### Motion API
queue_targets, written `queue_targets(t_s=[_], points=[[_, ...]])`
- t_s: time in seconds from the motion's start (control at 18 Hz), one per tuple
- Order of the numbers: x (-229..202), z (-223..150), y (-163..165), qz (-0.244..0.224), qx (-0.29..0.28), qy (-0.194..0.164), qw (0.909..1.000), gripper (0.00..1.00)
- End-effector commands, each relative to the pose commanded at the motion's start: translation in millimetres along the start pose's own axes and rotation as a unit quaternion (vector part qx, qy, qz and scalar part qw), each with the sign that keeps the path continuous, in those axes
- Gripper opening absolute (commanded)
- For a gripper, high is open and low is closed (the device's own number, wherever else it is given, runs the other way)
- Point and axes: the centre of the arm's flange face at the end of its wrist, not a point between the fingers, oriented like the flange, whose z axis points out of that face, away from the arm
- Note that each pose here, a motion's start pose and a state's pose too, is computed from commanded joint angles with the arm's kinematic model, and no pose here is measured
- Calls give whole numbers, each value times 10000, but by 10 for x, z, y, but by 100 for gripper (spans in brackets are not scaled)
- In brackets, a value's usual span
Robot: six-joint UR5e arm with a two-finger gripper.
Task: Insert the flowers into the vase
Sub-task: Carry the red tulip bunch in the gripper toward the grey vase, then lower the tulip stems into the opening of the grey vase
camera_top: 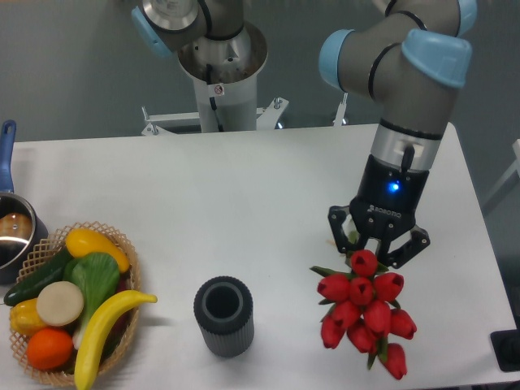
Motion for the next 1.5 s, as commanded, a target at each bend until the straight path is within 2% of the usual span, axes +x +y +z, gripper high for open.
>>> queue_targets(t_s=[0.17,0.39,0.61,0.89,1.11,1.5], points=[[122,-61,-178,42,653,683,9955,0],[148,21,-165,-69,1067,1335,9853,0],[163,54,-190,64,1396,1694,9756,0],[201,261,-131,345,1802,2253,9568,0],[146,470,-22,356,1951,2512,9474,0],[155,653,34,346,1976,2665,9427,0]])
